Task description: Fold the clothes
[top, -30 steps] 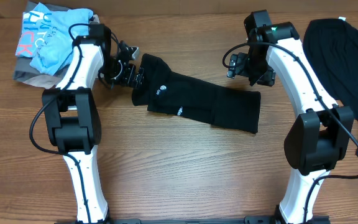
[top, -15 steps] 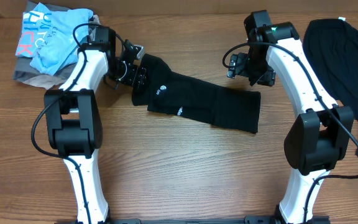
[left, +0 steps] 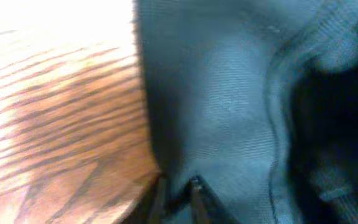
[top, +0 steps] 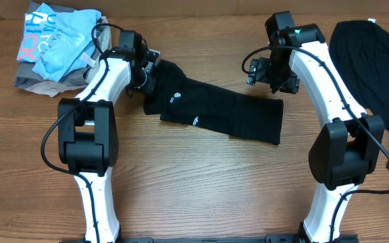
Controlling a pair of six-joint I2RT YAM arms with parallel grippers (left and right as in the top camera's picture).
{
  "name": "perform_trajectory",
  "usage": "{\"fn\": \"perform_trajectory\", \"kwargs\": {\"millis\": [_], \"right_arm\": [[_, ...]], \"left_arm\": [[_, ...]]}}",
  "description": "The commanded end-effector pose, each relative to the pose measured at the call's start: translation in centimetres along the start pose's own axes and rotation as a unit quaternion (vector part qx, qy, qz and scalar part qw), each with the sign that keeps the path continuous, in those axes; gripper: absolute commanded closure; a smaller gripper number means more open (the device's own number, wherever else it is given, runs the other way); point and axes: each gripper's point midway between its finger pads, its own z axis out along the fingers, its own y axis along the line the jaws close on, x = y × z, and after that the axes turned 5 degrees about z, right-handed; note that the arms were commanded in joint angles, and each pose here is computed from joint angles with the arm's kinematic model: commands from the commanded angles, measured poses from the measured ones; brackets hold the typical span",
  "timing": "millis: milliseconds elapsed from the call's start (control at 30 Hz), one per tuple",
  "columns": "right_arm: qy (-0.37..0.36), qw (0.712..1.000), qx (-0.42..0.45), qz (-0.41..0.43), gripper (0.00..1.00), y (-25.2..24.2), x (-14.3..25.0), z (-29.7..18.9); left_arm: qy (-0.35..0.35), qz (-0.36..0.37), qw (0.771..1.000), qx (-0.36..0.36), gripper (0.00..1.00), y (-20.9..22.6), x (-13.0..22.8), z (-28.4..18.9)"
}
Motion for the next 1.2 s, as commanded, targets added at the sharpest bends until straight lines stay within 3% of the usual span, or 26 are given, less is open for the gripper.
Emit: {"fn": "perform_trajectory", "kwargs": {"millis": [0, 167, 300, 367, 433, 467, 533, 733, 1167], "right_arm": [[-0.012, 1.000, 0.000, -0.003, 0.11, 0.0, -0.5, -0.7], [-0.006, 1.000, 0.003, -0.003, 0.11, -0.1, -0.2, -0.7], [0.006, 1.000, 0.008, -0.002, 0.24, -0.4, 0.4, -0.7], [0.012, 1.000, 0.009, 0.001, 0.38, -0.5, 0.6, -0.7], [0.017, 1.000, 0.005, 0.003, 0.59, -0.4, 0.9, -0.6], [0.020, 1.000, 0.000, 0.004, 0.76, -0.2, 1.0, -0.5], [0.027, 1.000, -0.004, 0.004, 0.96, -0.1, 1.3, -0.2], [0.055, 0.998, -0.025, -0.005, 0.96, 0.4, 2.7, 2.0], [0.095, 0.993, -0.066, -0.005, 0.96, 0.0, 4.6, 5.7]], "left_arm": [[0.090, -0.059, 0.994, -0.021, 0.96, 0.1, 5.5, 4.1], [0.083, -0.091, 0.992, 0.002, 0.96, -0.6, 5.1, 3.9], [0.071, -0.112, 0.990, 0.054, 0.96, -1.6, 3.8, 2.1], [0.059, -0.125, 0.988, 0.074, 0.96, -1.7, 2.6, 0.1], [0.044, -0.128, 0.987, 0.083, 0.96, -1.6, 1.4, -1.9], [0.035, -0.127, 0.988, 0.085, 0.96, -1.5, 0.8, -3.0], [0.016, -0.123, 0.989, 0.080, 0.96, -1.3, -0.2, -5.2], [-0.041, -0.101, 0.992, 0.069, 0.96, -1.5, -2.2, -11.2], [-0.073, -0.092, 0.993, 0.011, 0.96, -0.1, -2.4, -15.8]]}}
